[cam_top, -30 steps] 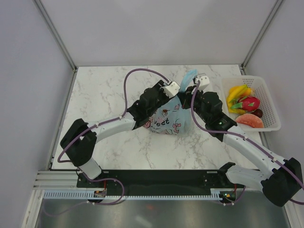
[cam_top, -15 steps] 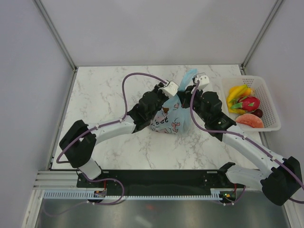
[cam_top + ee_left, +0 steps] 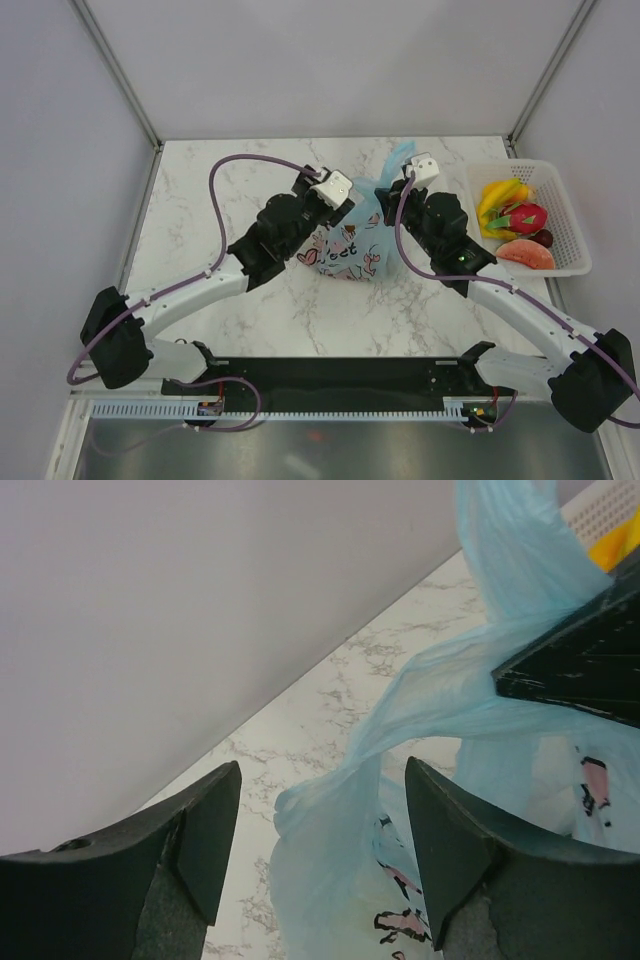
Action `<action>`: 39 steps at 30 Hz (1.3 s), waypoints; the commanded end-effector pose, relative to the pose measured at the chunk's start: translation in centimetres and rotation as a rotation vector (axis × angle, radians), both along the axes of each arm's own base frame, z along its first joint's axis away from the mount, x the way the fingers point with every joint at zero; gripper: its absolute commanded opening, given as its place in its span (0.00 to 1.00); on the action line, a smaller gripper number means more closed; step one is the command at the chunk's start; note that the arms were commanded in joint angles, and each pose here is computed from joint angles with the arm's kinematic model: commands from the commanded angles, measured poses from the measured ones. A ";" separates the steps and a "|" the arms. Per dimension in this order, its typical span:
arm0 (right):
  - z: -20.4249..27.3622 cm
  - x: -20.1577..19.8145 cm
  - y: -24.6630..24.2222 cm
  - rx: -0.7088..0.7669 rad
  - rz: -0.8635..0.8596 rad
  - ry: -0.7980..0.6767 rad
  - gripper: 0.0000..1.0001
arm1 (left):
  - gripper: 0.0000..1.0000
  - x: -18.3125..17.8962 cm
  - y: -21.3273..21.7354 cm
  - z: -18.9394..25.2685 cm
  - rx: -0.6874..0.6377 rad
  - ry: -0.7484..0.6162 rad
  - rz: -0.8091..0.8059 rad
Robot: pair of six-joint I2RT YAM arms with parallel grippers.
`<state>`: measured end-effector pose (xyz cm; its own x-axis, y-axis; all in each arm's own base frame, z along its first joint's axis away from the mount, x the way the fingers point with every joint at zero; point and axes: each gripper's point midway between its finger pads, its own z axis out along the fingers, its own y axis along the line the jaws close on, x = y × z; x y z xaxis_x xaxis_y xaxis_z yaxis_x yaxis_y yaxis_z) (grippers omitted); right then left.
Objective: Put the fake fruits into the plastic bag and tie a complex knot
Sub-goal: Adjust the plastic bag at the center of the board.
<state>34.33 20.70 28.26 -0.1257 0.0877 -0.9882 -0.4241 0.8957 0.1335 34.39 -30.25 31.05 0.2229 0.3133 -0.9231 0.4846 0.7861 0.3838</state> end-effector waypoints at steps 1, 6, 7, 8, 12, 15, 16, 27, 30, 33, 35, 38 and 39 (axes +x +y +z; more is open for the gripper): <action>1.5 0.5 -0.1 0.009 -0.011 -0.059 0.00 | 0.75 -2.4 -0.5 -0.1 -0.022 0.072 -0.103; 1.5 0.0 0.2 0.003 0.026 -0.078 0.00 | 0.75 -4.1 0.5 2.4 -0.121 0.076 -0.130; 1.4 -0.2 0.5 0.004 0.043 -0.083 0.00 | 0.75 -4.2 0.7 3.1 -0.146 0.077 -0.127; 1.3 -0.4 0.5 0.004 0.050 -0.091 0.00 | 0.79 -4.6 0.9 3.6 -0.174 0.102 -0.128; 1.0 -0.7 1.1 -0.006 0.095 -0.102 0.00 | 0.82 -5.3 0.1 7.5 -0.252 0.156 -0.194; 1.0 -1.0 1.4 -0.003 0.117 -0.109 0.00 | 0.85 -5.7 -1.2 9.2 -0.290 0.215 -0.267; 0.8 -1.1 1.4 -0.004 0.118 -0.108 0.00 | 0.86 -5.3 -1.1 9.0 -0.287 0.244 -0.265; 1.0 -1.3 1.5 0.000 0.132 -0.122 0.00 | 0.75 -4.3 -4.7 10.8 -0.331 0.504 -0.518; 1.2 -1.4 1.4 0.003 0.131 -0.128 0.00 | 0.69 -4.2 -5.9 10.6 -0.317 0.551 -0.563; 1.2 -1.4 1.4 0.003 0.131 -0.128 0.00 | 0.68 -3.9 -6.9 10.5 -0.318 0.580 -0.594; 1.2 -1.4 1.4 0.003 0.131 -0.128 0.00 | 0.66 -3.4 -7.6 10.4 -0.317 0.587 -0.608; 1.2 -1.4 1.4 0.003 0.131 -0.128 0.00 | 0.64 -3.0 -8.3 10.2 -0.316 0.600 -0.622; 1.2 -1.4 1.4 0.003 0.131 -0.128 0.00 | 0.63 -2.8 -8.5 10.1 -0.317 0.604 -0.623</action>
